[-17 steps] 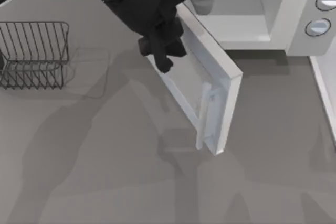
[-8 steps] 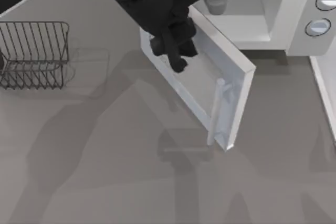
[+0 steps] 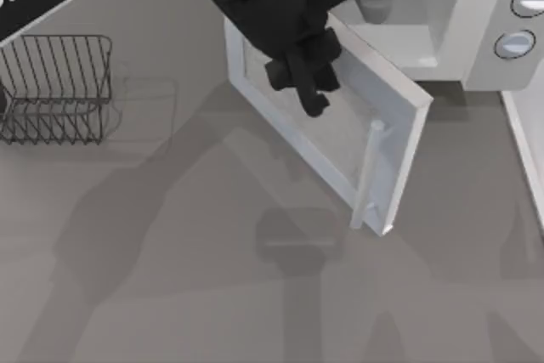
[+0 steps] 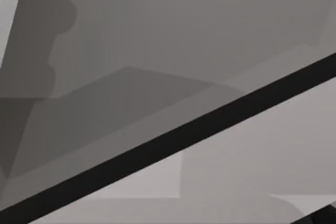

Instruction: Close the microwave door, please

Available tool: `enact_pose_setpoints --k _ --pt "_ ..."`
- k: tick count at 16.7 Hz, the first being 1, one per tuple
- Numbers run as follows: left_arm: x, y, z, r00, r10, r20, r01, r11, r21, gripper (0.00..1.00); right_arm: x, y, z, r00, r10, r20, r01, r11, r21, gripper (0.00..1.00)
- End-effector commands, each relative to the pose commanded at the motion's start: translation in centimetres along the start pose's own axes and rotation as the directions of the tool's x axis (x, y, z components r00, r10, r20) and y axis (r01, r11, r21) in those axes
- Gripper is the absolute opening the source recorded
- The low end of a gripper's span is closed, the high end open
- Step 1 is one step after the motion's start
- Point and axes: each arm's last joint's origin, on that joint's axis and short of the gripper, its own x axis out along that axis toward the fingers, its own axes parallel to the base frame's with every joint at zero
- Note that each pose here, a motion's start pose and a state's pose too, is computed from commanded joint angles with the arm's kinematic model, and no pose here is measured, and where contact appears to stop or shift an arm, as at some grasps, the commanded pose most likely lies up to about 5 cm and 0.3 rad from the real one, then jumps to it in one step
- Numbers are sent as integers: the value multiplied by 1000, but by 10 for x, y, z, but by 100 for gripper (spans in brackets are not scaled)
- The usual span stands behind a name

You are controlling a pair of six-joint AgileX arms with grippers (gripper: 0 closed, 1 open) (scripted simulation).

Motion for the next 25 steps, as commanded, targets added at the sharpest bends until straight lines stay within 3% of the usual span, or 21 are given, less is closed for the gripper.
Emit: enact_pose_setpoints --k 3,8,10,14,19,25 --pt "1 -1 -1 1000 -12 -6 12 1000 -2 0 0 0 0 1000 0 0 0 1000 0 100" --pt "27 -5 0 994 -80 -69 78 996 -32 0 0 0 0 1000 0 0 0 1000 0 100" --pt "28 -6 5 995 -75 -65 73 997 -30 0 0 0 0 1000 0 0 0 1000 0 100" --pt "9 -3 15 1000 1 0 -1 1000 -3 0 0 0 0 1000 0 0 0 1000 0 100" --pt "12 -5 15 1000 -10 -10 10 1000 -7 0 0 0 0 1000 0 0 0 1000 0 100" --pt "33 -10 15 995 -65 -72 61 997 -45 0 0 0 0 1000 0 0 0 1000 0 100"
